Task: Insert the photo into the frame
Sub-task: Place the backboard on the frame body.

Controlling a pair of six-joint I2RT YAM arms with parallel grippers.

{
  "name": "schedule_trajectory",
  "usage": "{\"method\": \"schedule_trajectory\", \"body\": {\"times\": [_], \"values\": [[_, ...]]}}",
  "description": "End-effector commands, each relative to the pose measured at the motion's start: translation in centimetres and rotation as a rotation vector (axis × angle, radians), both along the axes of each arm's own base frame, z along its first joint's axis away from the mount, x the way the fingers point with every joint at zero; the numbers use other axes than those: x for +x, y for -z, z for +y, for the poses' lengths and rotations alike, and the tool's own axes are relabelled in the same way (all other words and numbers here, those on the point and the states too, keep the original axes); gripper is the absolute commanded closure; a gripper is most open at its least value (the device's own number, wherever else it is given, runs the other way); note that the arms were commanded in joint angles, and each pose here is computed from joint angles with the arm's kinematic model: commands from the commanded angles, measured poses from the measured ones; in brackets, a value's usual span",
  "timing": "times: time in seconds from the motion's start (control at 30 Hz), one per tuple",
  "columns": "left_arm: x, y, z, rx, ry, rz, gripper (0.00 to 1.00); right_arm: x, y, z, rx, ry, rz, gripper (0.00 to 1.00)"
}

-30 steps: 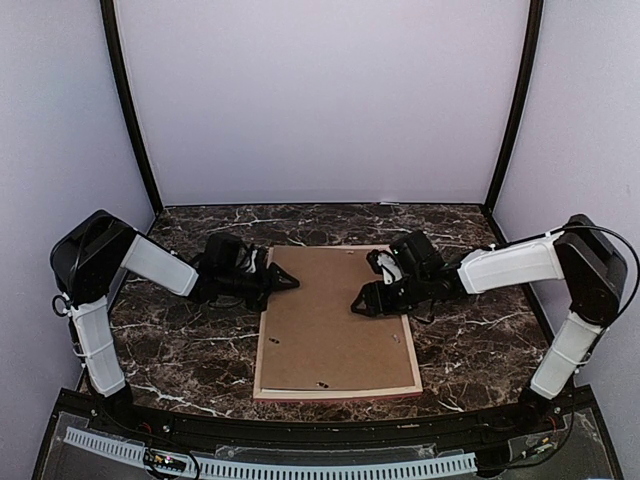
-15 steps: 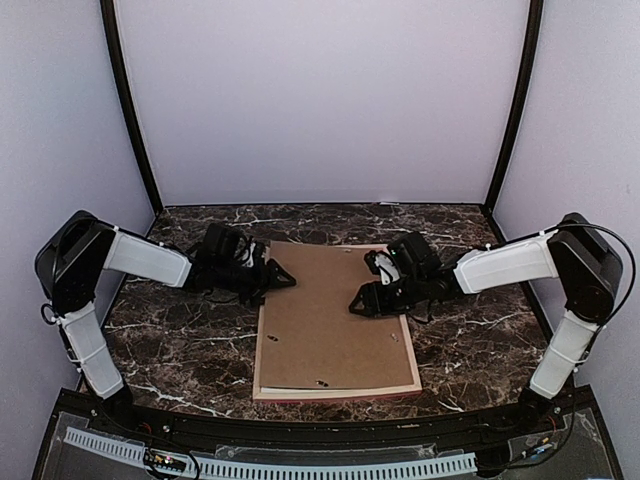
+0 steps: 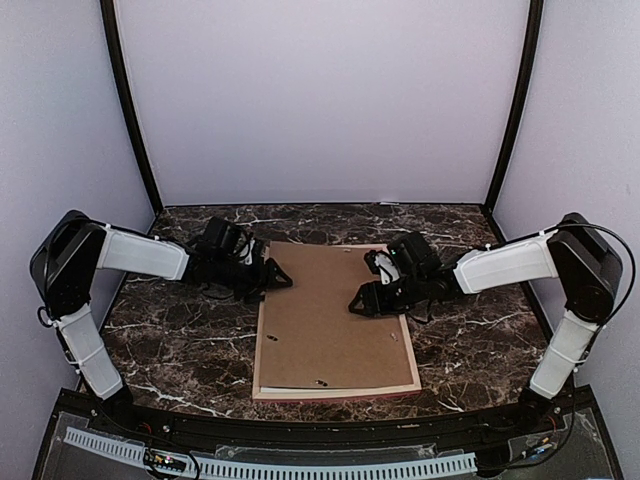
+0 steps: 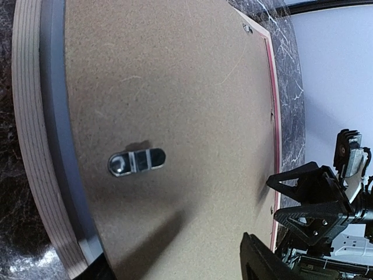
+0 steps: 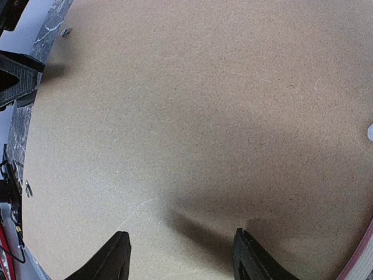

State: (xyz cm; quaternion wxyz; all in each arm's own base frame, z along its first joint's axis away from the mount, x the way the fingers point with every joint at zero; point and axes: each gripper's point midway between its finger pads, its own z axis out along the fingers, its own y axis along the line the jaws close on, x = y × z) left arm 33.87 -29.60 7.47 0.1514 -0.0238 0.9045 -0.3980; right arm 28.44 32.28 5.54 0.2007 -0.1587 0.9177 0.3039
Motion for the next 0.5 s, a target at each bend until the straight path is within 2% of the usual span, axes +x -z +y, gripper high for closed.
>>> {"method": "schedule_trajectory", "body": {"times": [0.0,0.47], "values": [[0.8,-3.4,-0.2,0.005,0.024,-0.101,0.33,-0.9,1.9,-1.4,-0.072,0.019,0.040,0.39],[0.8,-3.2,1.5,0.121,0.011,-0.123,0.32,-0.8,2.1,-1.7,-0.083,0.026,0.040,0.39]]}}
